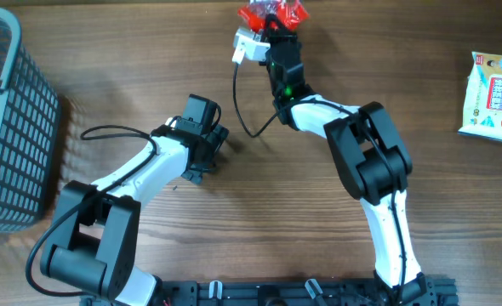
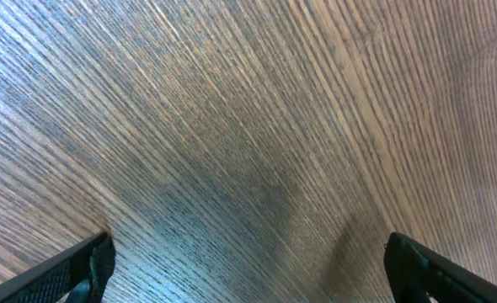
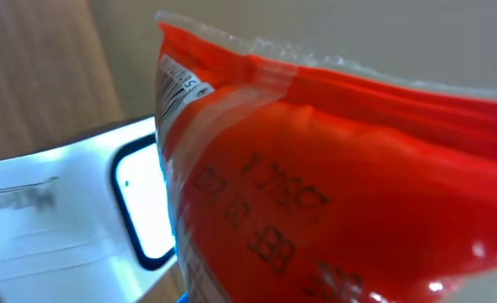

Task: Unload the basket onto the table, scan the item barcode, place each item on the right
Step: 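Lift the red packet with the right gripper up to the white scanner, then move the packet right and release it at the right table edge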

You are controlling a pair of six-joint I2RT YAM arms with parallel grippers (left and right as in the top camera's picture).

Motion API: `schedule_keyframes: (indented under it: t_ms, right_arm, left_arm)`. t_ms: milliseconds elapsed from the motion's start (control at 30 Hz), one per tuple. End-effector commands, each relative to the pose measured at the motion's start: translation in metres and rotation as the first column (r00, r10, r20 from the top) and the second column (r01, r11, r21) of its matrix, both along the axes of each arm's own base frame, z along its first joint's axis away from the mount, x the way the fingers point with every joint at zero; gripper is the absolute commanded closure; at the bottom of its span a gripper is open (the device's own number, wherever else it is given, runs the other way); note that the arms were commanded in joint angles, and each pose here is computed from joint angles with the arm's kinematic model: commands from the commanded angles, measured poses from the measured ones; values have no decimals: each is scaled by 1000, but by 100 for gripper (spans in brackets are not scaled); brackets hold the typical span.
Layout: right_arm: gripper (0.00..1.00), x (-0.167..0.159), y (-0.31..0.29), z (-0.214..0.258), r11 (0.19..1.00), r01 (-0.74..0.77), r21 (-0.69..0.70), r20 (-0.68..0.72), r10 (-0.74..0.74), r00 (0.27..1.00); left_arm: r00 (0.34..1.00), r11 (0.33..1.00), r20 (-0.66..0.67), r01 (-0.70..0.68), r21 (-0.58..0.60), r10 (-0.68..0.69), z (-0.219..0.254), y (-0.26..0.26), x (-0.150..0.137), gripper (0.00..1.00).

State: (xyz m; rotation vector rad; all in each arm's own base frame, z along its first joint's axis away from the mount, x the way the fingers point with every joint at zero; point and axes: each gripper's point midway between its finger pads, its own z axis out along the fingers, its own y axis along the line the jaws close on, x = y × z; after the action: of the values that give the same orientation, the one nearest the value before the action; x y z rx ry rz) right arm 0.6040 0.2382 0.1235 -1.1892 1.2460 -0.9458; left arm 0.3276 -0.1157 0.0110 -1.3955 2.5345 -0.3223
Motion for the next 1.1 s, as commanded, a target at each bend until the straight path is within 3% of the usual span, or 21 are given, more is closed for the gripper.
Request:
schedule_keyframes:
  t_ms: [0,300,567,933,1067]
  right_arm:
    - [95,5,1,-1,998,-27,-53,20,28,999]
    - [95,13,-21,-6,994,20,-109,21,-18,1000]
    - [95,29,-91,2,976,204,-74,47,-200,979]
    - [95,25,-70,5,989,150,5,52,-150,987]
    - [95,26,-84,19,977,211,19,104,-212,972]
  left_arm:
    - [1000,1000,-11,-12,21,12,-5,6,-3,0]
    - [1000,1000,-11,-12,21,12,-5,6,-3,0]
    - [1000,999,-6,-17,35,17,-5,9,-2,0]
    - [1000,999,-2,-17,33,17,-5,8,-1,0]
    - [1000,999,-2,-17,34,17,-5,8,-1,0]
